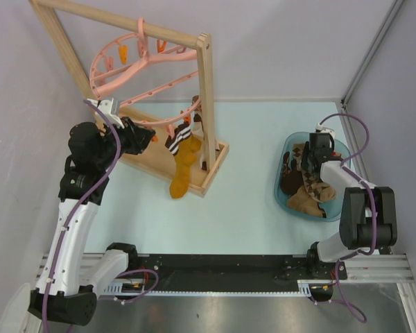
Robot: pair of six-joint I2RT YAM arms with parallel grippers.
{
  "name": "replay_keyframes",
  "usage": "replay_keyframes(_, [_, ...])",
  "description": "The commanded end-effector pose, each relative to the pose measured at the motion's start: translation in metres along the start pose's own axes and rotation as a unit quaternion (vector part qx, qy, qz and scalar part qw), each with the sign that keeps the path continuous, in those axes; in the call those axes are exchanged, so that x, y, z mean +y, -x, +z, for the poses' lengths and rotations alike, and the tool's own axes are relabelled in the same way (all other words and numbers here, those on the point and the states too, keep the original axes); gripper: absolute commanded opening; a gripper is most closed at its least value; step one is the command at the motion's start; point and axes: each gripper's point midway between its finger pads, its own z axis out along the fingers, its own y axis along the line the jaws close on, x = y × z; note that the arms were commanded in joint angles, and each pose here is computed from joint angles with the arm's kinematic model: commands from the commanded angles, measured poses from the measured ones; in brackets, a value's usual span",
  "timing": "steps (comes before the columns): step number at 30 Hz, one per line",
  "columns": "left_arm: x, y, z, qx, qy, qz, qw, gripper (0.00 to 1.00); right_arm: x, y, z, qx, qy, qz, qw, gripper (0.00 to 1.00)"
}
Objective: Clip the socks to the hanger
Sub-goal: Pick up the sock from the bin.
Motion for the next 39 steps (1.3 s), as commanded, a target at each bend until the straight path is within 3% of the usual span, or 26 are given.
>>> replay_keyframes(1, [-0.009,0.010,-0.003,-0.009,-0.008,0.001,1.000,0.05,0.013,0.008,0.003,0.000,0.025,-0.010,1.000,0.44])
replay_keyframes(3, [-0.009,0.011,-0.004,-0.010,-0.008,0.003,1.000,0.05,0.012,0.007,-0.001,0.001,0.020,-0.014,1.000,0.36])
replay_keyframes(4, [-0.009,0.012,-0.005,-0.012,-0.006,0.004,1.000,0.05,0.012,0.013,-0.007,-0.008,0.021,-0.012,1.000,0.26])
replay_keyframes(10, [-0.010,0.012,-0.004,-0.012,-0.008,0.001,1.000,0.05,0.008,0.026,-0.035,-0.032,0.018,-0.016,0.999,0.01])
replay_keyframes(22, [-0.015,0.013,-0.004,-0.013,-0.016,0.002,1.000,0.05,0.030,0.044,-0.083,-0.094,0.083,-0.025,0.992,0.02])
replay_keyframes(24, [-0.016,0.014,-0.005,-0.014,-0.018,0.003,1.000,0.05,0.027,0.039,-0.080,-0.082,0.077,-0.016,0.994,0.10])
replay_keyframes(30, [-0.018,0.014,-0.004,-0.013,-0.021,0.002,1.000,0.04,0.013,-0.007,-0.066,-0.013,0.055,0.010,0.998,0.14])
replay_keyframes(35, [-0.020,0.013,-0.002,-0.012,-0.025,0.002,1.000,0.05,0.000,-0.022,-0.068,-0.006,0.053,0.033,0.998,0.22])
replay_keyframes(39, [-0.022,0.012,-0.002,-0.011,-0.029,0.001,1.000,0.05,-0.010,-0.020,-0.073,-0.011,0.038,0.046,0.998,0.22])
